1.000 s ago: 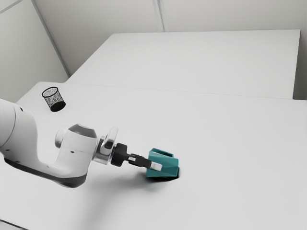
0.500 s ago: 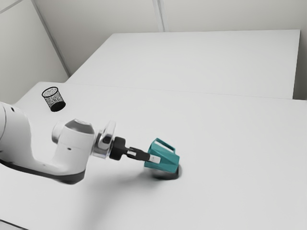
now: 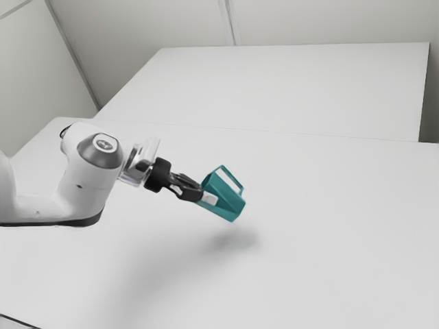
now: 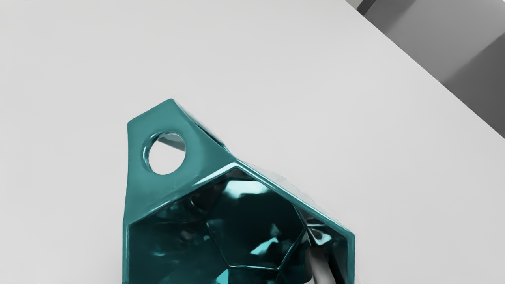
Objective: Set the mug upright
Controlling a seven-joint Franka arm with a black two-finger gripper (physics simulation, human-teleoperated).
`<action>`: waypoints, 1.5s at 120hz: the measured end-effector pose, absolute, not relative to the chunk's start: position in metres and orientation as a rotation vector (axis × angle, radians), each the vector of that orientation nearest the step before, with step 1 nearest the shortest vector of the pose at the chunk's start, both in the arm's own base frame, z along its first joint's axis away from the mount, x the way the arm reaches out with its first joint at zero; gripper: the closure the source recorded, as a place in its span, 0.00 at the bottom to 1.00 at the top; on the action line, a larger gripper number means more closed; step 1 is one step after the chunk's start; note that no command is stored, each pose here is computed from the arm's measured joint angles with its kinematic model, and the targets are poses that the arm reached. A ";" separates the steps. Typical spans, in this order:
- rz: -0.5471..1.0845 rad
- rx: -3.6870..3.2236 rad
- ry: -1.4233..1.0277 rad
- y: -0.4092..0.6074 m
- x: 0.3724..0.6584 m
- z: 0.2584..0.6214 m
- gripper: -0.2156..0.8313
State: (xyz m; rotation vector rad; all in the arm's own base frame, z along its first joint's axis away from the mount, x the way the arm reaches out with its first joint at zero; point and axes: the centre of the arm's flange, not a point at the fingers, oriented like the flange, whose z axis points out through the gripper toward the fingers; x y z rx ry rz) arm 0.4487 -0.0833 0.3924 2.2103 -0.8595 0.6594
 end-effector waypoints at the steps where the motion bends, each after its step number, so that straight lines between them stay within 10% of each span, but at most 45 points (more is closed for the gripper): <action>1: 0.657 2.216 -0.871 -0.083 0.450 0.394 0.96; 44: 0.399 2.523 -1.223 -0.064 0.480 0.463 0.96; 101: 0.043 2.941 -1.136 -0.047 0.469 0.454 0.96; 180: 0.205 3.163 -0.770 -0.048 0.466 0.397 0.96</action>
